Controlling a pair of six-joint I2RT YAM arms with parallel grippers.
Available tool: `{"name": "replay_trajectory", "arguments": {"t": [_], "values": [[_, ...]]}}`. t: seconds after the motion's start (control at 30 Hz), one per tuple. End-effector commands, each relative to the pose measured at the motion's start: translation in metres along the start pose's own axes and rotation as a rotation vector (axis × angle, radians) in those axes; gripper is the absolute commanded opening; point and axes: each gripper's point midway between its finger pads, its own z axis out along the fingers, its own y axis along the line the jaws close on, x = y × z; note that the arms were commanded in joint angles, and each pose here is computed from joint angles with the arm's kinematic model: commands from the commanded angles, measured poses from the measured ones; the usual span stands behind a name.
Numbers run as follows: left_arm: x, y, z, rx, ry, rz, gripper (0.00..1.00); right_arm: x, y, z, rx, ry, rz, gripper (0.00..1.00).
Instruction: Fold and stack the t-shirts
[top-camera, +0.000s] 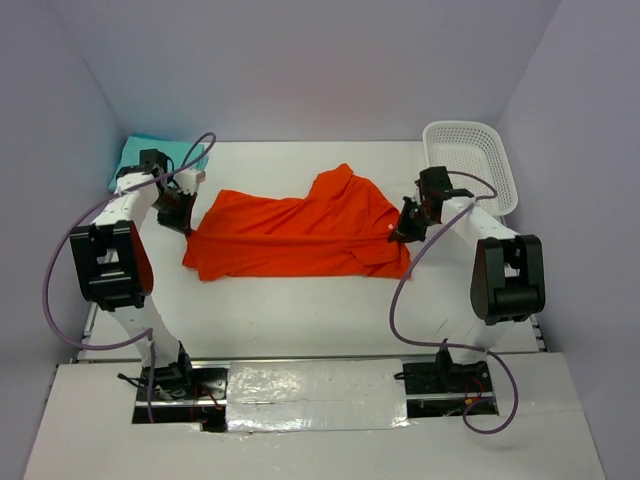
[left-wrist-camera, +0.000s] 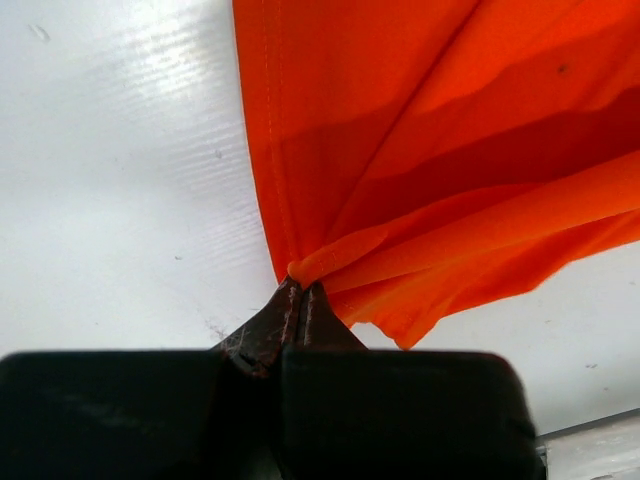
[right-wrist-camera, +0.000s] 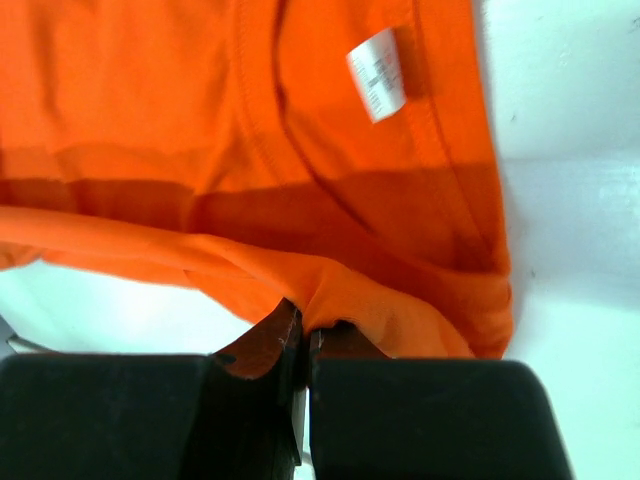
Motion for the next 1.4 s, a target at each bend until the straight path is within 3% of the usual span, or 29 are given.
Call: {"name": "replay_trajectory", "arguments": {"t": [0.0,0.13,0.2,0.23,0.27,0.3,0.33,0.4,0.43,0.5,0.53,0.6,0.63,0.67,0.73,0.77,0.9,0.93,1.1,1.37], "values": [[-0.018,-0.011,-0.028,0.051,-0.068,0.023,0.0,0.005,0.011,-0.035,-0.041,-0.046,-0.059,0.0],[-0.043,-0.023,-0.017,0.06,-0.119,0.083,0.0,0.013,0.015,-0.029,-0.095,-0.034,-0.041,0.0],[-0.063,-0.022,-0.002,0.056,-0.109,0.079,0.09,0.005,0.024,-0.02,-0.126,-0.006,-0.029,0.0],[-0.059,-0.019,0.02,0.073,-0.055,0.054,0.28,0.002,0.028,-0.017,-0.139,-0.001,-0.02,0.0],[-0.077,-0.014,0.016,0.062,-0.082,0.043,0.37,-0.001,0.03,-0.014,-0.145,0.002,-0.014,0.0],[-0.079,-0.008,0.018,0.056,-0.071,0.017,0.63,-0.005,0.03,-0.009,-0.142,0.006,-0.01,0.0],[-0.081,-0.007,0.018,0.064,-0.066,0.004,0.68,-0.007,0.031,-0.008,-0.141,0.009,-0.008,0.0],[-0.087,-0.001,0.005,0.073,-0.131,-0.016,0.99,-0.007,0.031,-0.008,-0.139,0.009,-0.013,0.0],[-0.094,-0.001,-0.022,0.047,-0.204,-0.001,0.99,-0.007,0.031,-0.008,-0.135,0.007,-0.019,0.0],[-0.08,0.001,-0.032,0.018,-0.227,0.018,0.99,-0.007,0.031,-0.01,-0.129,-0.001,-0.029,0.0],[-0.078,-0.004,-0.055,-0.012,-0.271,0.039,0.99,-0.007,0.03,-0.01,-0.125,-0.004,-0.031,0.0],[-0.043,-0.008,-0.047,-0.03,-0.211,0.036,0.98,-0.006,0.029,-0.011,-0.122,-0.004,-0.033,0.0],[-0.033,-0.012,-0.051,-0.031,-0.202,0.04,0.92,-0.005,0.029,-0.011,-0.122,-0.004,-0.033,0.0],[-0.012,-0.018,-0.039,-0.01,-0.143,0.028,0.66,-0.006,0.03,-0.012,-0.124,-0.008,-0.035,0.0],[0.021,-0.03,-0.022,0.055,-0.031,0.004,0.37,-0.006,0.03,-0.013,-0.121,-0.009,-0.041,0.0],[0.03,-0.033,-0.016,0.072,0.0,-0.006,0.37,-0.007,0.029,-0.014,-0.118,-0.015,-0.043,0.0],[0.047,-0.039,0.009,0.114,0.055,-0.049,0.62,-0.008,0.027,-0.017,-0.105,-0.027,-0.052,0.0],[0.047,-0.038,0.012,0.115,0.059,-0.051,0.62,-0.007,0.027,-0.016,-0.104,-0.024,-0.055,0.0],[0.046,-0.03,0.029,0.115,0.104,-0.057,0.6,-0.007,0.027,-0.018,-0.105,-0.036,-0.058,0.0],[0.044,-0.051,0.039,0.199,0.098,-0.052,0.45,-0.004,0.022,-0.016,-0.091,-0.031,-0.061,0.0]]}}
